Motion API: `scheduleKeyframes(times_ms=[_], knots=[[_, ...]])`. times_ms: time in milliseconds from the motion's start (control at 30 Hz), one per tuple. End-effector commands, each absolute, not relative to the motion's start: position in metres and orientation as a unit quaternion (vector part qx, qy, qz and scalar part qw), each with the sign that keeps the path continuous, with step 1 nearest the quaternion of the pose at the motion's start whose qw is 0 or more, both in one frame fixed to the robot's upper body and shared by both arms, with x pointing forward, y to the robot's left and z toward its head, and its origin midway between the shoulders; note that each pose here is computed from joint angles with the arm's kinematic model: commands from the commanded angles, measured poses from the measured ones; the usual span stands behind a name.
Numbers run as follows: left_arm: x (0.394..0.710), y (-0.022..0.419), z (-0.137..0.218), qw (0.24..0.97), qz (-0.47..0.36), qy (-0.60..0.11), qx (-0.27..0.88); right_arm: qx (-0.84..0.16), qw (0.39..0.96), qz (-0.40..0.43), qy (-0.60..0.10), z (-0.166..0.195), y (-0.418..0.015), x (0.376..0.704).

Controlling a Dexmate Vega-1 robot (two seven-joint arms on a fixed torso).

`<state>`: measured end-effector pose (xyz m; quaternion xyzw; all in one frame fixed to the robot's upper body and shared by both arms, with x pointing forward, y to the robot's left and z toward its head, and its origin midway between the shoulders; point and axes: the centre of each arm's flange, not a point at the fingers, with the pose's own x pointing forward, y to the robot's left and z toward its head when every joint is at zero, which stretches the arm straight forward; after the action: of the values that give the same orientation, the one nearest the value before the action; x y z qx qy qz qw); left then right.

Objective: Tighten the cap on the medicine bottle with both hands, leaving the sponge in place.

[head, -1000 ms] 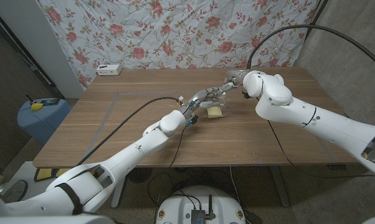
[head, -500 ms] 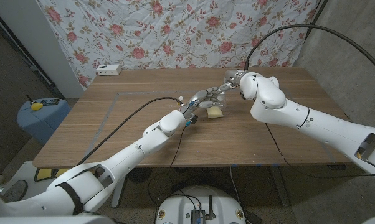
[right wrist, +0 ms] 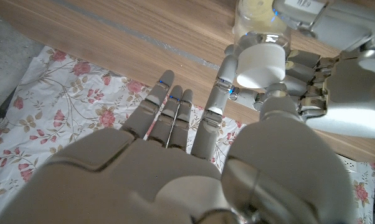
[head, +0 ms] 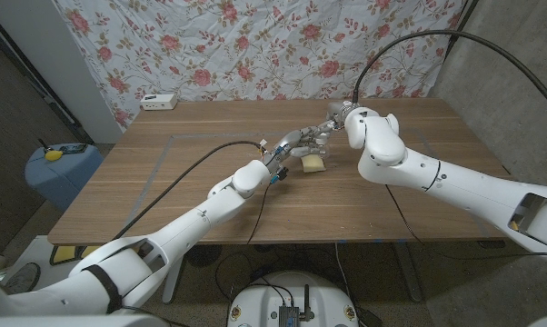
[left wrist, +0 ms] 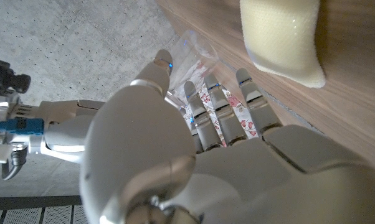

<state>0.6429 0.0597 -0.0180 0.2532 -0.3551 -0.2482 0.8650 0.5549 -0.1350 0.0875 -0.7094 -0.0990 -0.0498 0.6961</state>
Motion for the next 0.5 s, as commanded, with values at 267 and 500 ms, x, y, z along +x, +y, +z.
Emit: scheduleKeyframes(times_ms=[267,500], knots=[[0.6426,0.0595,-0.0200,0.866,-0.249,-0.354,0.251,-0.720,0.681,-0.092,-0.099,0.0868,-0.1317,0.5531],[0.6423,0.0594,-0.0202,0.866,-0.248,-0.354,0.251,-0.717,0.682,-0.104,-0.100,0.0862,-0.1328,0.5522]])
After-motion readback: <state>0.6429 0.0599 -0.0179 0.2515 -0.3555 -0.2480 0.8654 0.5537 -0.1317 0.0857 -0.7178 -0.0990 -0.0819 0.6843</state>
